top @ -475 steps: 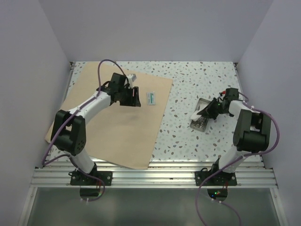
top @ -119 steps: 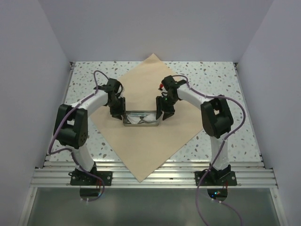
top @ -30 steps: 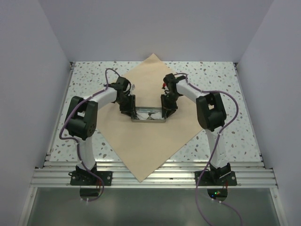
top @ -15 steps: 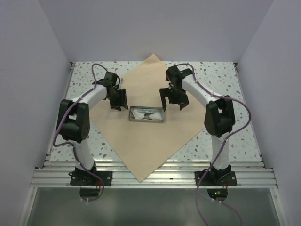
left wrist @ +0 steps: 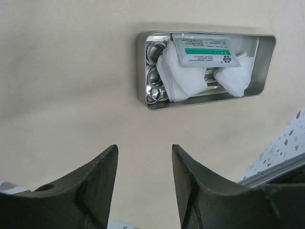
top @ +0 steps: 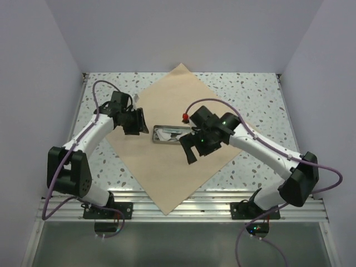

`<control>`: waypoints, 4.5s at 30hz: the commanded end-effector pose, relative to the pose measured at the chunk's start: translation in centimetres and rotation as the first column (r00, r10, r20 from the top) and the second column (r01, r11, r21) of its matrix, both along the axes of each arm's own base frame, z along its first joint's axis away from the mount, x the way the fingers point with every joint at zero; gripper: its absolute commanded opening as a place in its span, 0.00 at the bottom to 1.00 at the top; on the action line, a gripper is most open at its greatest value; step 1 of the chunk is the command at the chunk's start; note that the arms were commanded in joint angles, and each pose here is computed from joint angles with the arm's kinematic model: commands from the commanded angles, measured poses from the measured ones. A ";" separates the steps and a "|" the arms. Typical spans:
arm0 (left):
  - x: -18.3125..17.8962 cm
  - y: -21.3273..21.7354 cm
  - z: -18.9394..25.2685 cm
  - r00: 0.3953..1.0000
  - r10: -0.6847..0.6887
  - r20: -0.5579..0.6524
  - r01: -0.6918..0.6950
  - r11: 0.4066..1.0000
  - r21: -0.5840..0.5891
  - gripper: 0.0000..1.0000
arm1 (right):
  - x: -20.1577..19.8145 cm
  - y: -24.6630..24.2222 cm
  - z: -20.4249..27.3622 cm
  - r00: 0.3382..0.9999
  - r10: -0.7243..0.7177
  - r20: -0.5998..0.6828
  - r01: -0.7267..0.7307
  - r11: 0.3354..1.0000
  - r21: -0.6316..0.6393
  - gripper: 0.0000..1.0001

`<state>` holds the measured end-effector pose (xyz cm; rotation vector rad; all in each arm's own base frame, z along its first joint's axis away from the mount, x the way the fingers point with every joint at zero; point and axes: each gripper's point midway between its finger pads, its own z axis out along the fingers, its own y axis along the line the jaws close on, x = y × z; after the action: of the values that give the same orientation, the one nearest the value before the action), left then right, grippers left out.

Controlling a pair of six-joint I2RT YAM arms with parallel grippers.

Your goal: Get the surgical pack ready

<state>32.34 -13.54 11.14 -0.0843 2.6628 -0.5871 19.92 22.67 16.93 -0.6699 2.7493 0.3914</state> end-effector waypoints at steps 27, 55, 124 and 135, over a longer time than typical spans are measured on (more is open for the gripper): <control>-10.6 11.2 8.8 0.767 0.628 0.134 -0.640 0.734 0.225 0.45 | -21.0 16.9 -11.7 0.786 0.617 -0.044 -0.613 0.786 0.073 0.47; -10.0 11.3 8.0 0.782 0.611 0.125 -0.619 0.739 0.266 0.45 | -18.7 15.9 -13.3 0.826 0.564 0.001 -0.562 0.825 -0.062 0.10; 2.9 10.3 1.2 0.881 0.471 0.041 -0.449 0.807 0.385 0.41 | 36.1 11.0 3.1 0.793 -0.293 0.534 0.138 0.940 0.311 0.00; 3.8 10.3 1.0 0.890 0.456 0.027 -0.429 0.813 0.393 0.39 | 34.0 11.7 -0.3 0.859 -0.278 0.430 0.139 0.935 0.327 0.00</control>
<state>34.64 -3.49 11.10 -0.6230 2.6719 0.1256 54.02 33.78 13.34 -0.3515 2.2783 0.4108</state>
